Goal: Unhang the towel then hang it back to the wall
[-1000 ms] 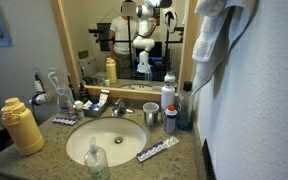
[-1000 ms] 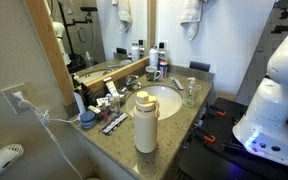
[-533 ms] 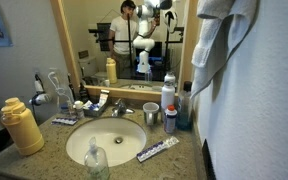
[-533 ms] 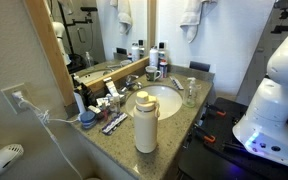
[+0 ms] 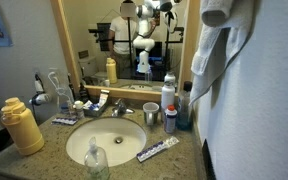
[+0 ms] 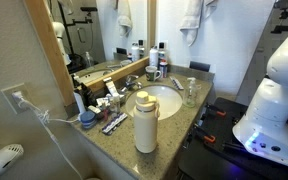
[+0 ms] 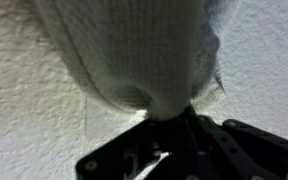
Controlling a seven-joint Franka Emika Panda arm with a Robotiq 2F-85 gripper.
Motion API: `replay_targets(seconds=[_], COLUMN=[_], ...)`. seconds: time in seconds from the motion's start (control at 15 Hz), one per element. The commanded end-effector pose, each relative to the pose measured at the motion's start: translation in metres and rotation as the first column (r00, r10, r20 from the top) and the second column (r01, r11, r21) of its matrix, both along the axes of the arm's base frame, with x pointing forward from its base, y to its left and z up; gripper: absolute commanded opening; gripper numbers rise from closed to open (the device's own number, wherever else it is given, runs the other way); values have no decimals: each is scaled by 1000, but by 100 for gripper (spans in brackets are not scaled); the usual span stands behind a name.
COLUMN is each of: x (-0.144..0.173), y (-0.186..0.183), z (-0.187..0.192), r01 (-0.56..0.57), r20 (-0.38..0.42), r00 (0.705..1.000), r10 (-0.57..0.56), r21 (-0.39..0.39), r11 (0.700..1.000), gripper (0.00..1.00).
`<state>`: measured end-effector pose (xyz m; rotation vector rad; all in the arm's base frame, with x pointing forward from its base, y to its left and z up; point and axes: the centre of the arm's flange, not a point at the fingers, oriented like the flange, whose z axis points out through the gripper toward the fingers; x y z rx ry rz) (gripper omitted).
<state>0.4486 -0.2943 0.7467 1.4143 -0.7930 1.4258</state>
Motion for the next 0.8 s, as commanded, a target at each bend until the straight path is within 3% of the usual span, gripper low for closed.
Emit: replay_targets(seconds=[0.0,0.2,0.33,0.73], x=[-13,-12,-11,-9], y=[5,6,6,6], z=[-7,-12,-15,-22], r01=[-41,-56,-62,-69], r20=[-28,-47,-56,-80], r00=[999,997,996,994], r10=[40,56,63,70], r21=[-10,2,15,26], r11=[999,998,998,997], gripper=[1,1,30,74])
